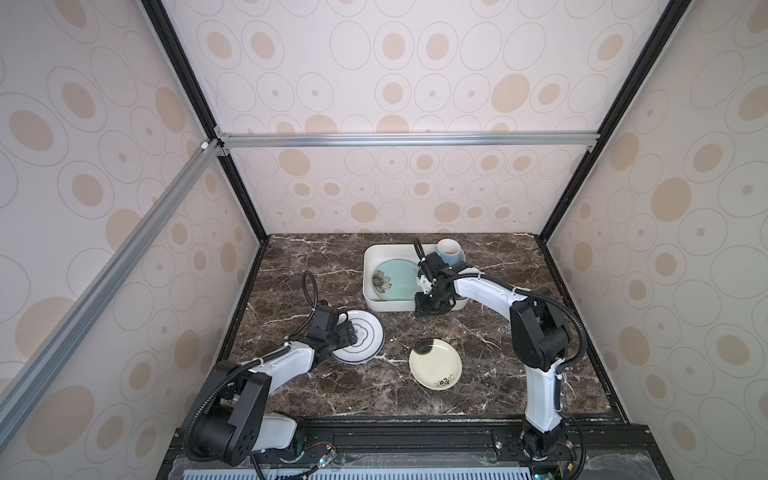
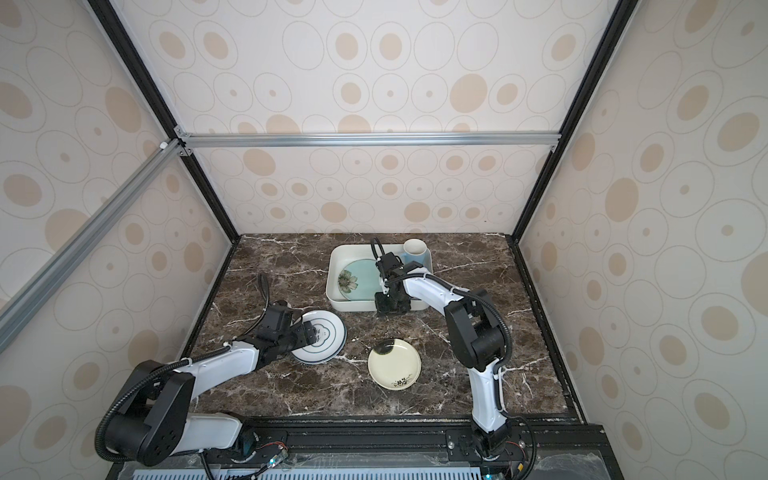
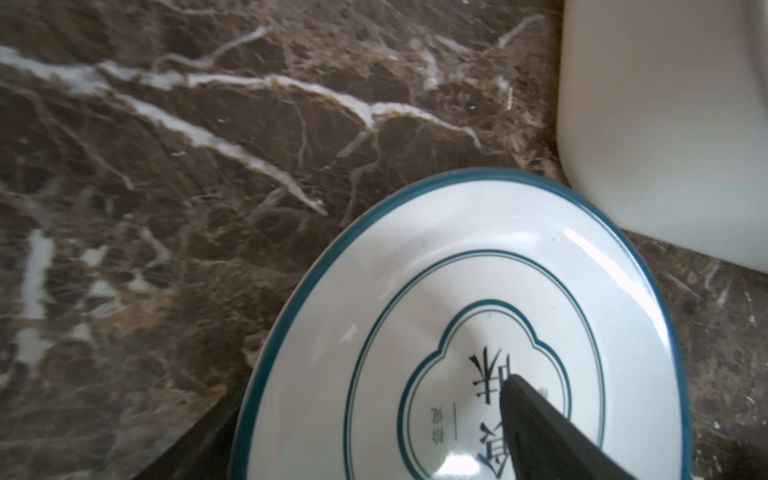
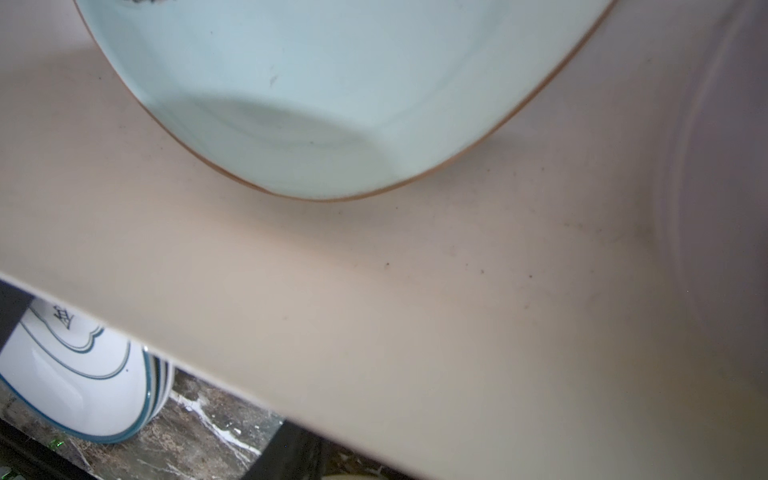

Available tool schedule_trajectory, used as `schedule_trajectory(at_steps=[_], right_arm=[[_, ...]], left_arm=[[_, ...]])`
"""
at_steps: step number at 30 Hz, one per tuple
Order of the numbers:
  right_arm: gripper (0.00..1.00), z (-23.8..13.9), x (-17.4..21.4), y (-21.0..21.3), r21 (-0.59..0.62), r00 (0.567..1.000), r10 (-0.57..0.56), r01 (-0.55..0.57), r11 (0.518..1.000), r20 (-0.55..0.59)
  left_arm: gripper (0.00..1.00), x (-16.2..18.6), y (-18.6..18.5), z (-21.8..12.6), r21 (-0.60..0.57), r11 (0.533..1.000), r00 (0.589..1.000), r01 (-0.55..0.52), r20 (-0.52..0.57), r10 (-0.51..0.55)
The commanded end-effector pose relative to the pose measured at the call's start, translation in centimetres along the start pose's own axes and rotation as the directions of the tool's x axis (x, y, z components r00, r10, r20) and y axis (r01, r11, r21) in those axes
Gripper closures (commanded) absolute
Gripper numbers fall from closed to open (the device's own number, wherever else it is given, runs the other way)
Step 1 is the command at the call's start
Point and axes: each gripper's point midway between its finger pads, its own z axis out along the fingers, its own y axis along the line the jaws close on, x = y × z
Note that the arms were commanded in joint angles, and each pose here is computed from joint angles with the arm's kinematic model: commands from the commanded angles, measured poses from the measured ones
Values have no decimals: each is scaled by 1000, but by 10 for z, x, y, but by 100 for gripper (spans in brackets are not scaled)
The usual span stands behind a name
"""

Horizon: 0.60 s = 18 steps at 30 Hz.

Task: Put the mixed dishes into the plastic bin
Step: 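Lower the right gripper to the teal-rimmed plate rim while the left holds the stack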

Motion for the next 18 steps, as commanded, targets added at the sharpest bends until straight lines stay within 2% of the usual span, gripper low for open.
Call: schedule_trajectory(at_steps=[1, 11, 18], right_arm=[[54, -12, 3, 9, -46, 1000, -21, 22, 999, 20], [57, -28, 36, 41, -227, 1000, 9, -9, 974, 1], [61, -23, 47, 45, -231, 1000, 20, -24, 973, -19]], left_arm=[[11, 80, 17, 6, -67, 997, 960, 24, -277, -42], [12, 95, -24, 4, -2, 998, 956, -66, -288, 62], [15, 82, -19, -18, -38, 993, 970, -111, -220, 100]])
